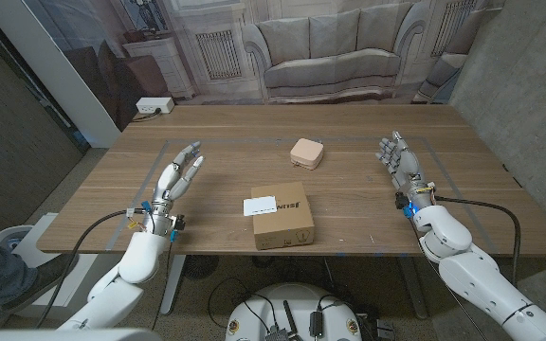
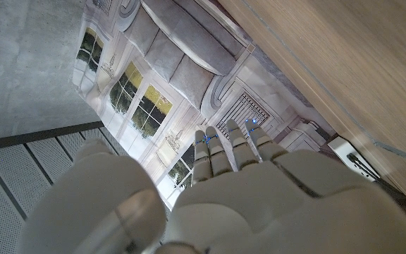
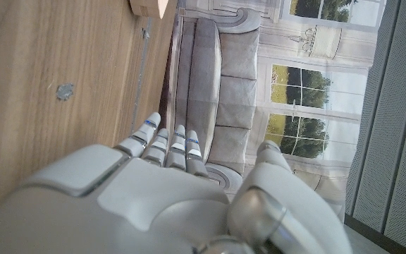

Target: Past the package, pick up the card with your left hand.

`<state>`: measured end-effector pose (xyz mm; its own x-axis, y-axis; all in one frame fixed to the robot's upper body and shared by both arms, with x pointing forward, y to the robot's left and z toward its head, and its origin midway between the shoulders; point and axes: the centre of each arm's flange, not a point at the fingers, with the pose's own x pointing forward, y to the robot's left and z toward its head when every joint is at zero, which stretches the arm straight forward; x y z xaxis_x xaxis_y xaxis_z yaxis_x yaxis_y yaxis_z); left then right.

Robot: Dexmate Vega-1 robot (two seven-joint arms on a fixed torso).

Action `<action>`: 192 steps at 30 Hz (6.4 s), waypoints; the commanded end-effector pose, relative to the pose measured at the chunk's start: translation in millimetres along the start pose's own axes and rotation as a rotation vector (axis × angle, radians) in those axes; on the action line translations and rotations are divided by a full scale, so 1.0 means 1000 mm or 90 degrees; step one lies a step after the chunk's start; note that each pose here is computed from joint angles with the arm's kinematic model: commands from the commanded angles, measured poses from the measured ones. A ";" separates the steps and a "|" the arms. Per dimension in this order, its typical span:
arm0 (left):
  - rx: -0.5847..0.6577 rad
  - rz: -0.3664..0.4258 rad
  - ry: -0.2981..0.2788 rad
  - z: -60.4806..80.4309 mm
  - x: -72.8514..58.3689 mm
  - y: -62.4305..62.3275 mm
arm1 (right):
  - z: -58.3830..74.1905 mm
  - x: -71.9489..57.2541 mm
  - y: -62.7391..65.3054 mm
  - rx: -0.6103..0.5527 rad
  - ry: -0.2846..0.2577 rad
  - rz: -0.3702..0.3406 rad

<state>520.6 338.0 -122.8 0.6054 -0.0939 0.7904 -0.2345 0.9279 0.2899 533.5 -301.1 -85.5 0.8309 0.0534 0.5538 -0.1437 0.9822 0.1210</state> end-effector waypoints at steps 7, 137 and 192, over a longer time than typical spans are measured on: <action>0.046 0.034 -0.010 -0.008 -0.015 0.001 | 0.003 -0.009 0.004 -0.004 -0.003 -0.011; 0.627 -0.053 -0.161 0.061 -0.048 0.002 | 0.068 -0.058 -0.025 0.013 -0.062 -0.094; 0.820 -0.117 -0.296 0.090 -0.054 -0.018 | 0.071 -0.044 -0.034 0.013 -0.043 -0.114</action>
<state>427.6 297.7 -122.6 0.4620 -0.4929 0.7373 -0.8518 -0.0152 0.5236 464.5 -349.2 -52.9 0.8051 -0.1342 0.5777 -0.0078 0.9716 0.2366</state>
